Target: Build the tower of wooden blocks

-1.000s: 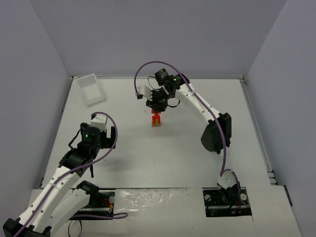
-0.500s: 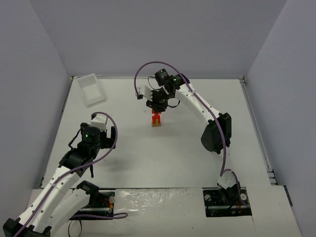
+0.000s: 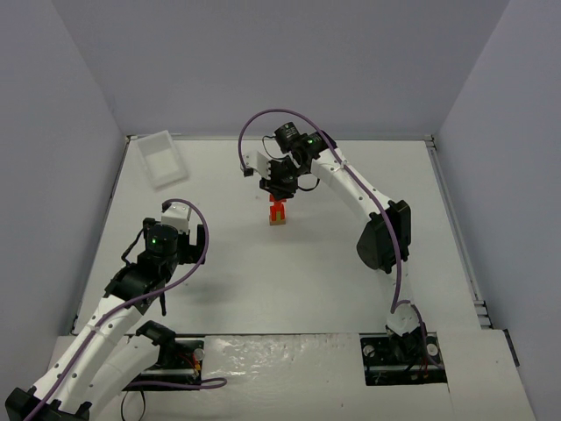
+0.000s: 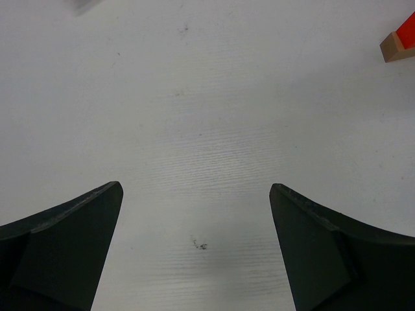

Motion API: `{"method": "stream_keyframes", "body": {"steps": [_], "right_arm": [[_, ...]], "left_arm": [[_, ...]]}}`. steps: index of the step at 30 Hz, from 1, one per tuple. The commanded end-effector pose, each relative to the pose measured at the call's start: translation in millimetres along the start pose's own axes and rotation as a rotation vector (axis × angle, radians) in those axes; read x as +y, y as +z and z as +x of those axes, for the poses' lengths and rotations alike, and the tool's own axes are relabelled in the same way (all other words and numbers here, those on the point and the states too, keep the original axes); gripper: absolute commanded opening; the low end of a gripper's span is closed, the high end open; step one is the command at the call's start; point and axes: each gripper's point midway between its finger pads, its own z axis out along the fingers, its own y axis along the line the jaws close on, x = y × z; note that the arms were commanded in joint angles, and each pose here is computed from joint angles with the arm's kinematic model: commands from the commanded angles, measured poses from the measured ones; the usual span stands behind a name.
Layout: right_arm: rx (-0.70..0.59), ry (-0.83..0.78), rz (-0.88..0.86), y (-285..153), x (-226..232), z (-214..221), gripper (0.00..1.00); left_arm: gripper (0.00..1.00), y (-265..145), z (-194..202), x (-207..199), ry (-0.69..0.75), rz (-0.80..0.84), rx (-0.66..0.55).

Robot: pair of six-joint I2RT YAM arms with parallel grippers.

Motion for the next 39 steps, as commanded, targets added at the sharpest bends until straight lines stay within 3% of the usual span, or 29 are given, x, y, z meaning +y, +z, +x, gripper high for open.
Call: {"method": "stream_keyframes", "body": {"steps": [1,39], "right_arm": [[-0.022,-0.004,0.025,-14.6,-1.8,-9.7,0.13],[-0.015,0.002,0.033,-14.7,-3.3,-9.5,0.23]], "left_arm": [[0.96,1.8,-16.6,-0.7,-0.015,0.002,-0.056],[0.96,1.9,-16.7,-0.9,-0.015,0.003,-0.056]]}}
